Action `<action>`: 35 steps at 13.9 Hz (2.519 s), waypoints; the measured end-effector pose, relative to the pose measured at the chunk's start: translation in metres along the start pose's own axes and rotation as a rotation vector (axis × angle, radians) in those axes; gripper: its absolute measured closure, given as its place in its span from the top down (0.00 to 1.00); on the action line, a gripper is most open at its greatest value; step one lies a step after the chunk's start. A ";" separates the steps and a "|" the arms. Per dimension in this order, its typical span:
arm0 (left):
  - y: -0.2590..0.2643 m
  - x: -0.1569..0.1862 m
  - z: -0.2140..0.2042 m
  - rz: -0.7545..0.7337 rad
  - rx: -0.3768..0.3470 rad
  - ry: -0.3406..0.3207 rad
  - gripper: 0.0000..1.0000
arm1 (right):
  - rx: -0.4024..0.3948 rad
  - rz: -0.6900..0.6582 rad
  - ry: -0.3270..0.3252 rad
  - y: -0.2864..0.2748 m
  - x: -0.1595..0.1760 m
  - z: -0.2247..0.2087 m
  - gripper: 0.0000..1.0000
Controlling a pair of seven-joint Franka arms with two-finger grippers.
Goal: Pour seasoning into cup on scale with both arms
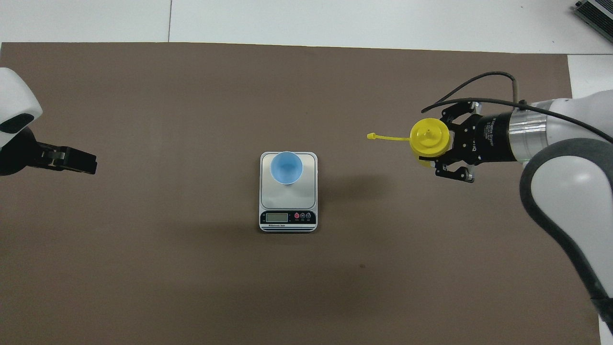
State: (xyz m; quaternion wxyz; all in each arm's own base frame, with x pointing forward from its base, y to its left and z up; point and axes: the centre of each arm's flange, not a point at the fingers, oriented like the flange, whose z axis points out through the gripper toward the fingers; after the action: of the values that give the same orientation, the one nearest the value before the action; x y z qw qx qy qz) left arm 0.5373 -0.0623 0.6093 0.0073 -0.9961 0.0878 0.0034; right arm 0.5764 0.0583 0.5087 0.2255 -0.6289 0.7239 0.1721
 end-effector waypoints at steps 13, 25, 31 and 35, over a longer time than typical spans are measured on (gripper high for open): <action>0.002 0.000 0.000 0.003 0.000 0.000 1.00 | -0.206 -0.136 -0.202 0.002 0.232 0.069 0.56; 0.002 0.000 0.002 0.004 0.000 -0.003 1.00 | -0.221 -0.147 -0.218 0.003 0.230 0.070 0.56; 0.003 0.000 0.004 0.006 0.000 -0.007 1.00 | -0.188 -0.151 -0.198 -0.002 0.231 0.063 0.69; 0.003 0.000 0.005 0.006 0.000 -0.010 1.00 | -0.172 -0.202 -0.142 -0.006 0.223 0.044 1.00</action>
State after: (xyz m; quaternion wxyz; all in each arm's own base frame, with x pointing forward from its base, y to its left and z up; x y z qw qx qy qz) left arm 0.5365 -0.0649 0.6042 0.0076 -0.9958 0.0909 0.0082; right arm 0.5631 -0.1046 0.3505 0.2375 -0.7018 0.6218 0.2539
